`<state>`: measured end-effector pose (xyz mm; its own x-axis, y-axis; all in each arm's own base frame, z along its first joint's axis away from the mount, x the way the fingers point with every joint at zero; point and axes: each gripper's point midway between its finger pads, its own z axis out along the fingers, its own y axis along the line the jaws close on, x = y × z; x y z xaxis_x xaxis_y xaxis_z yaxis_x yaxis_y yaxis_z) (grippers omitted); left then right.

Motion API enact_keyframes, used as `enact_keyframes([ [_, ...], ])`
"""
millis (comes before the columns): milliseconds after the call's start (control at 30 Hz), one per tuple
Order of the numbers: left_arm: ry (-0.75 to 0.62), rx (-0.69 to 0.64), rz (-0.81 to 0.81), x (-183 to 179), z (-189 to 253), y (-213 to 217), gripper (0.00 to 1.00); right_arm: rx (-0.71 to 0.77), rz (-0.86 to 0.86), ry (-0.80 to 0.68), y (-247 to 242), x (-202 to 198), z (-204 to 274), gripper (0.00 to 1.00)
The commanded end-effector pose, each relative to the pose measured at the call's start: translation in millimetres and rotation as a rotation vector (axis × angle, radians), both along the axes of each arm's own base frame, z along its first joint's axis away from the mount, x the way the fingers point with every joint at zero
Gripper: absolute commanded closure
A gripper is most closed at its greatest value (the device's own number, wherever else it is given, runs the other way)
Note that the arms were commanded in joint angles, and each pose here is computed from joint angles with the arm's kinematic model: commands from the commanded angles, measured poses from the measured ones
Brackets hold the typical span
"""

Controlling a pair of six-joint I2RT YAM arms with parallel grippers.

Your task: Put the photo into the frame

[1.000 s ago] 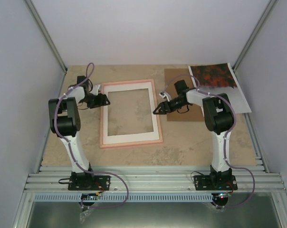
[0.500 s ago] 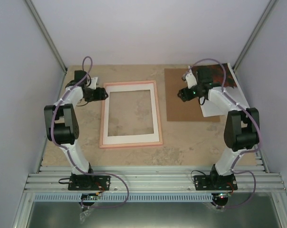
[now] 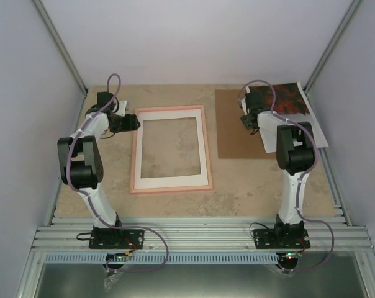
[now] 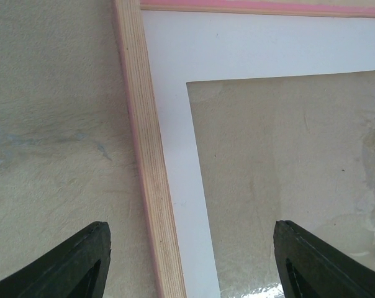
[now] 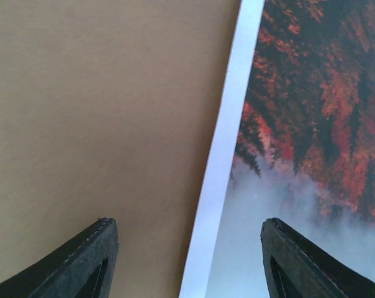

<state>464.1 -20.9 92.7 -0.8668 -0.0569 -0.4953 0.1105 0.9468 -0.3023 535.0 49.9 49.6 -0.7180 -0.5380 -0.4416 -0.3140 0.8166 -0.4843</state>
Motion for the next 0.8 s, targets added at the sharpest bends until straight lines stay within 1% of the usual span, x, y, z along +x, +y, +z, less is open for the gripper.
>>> enact_keyframes([
  [0,-0.022,0.013,0.020,-0.4,8.0,3.6,0.26,-0.129,-0.051,-0.085,-17.5,27.1,10.5,0.37],
  [133,-0.029,0.012,0.019,2.5,9.4,4.0,0.26,-0.219,-0.052,-0.078,-27.5,31.5,-5.0,0.44],
  [200,-0.031,0.016,0.022,4.0,10.6,4.5,0.26,-0.240,-0.056,-0.064,-33.2,32.6,-12.6,0.47],
  [567,-0.042,0.011,0.021,7.2,14.4,5.2,0.26,-0.239,-0.077,0.002,-43.0,37.6,-42.9,0.66],
  [600,-0.043,0.012,0.022,7.4,14.8,5.7,0.26,-0.236,-0.079,0.003,-43.5,38.2,-43.1,0.70],
  [667,-0.044,0.013,0.023,6.6,16.2,6.2,0.26,-0.234,-0.083,-0.002,-45.1,40.0,-40.9,0.82],
  [767,-0.049,0.014,0.023,5.7,19.2,5.9,0.26,-0.238,-0.094,-0.014,-49.5,42.7,-34.6,0.96],
])
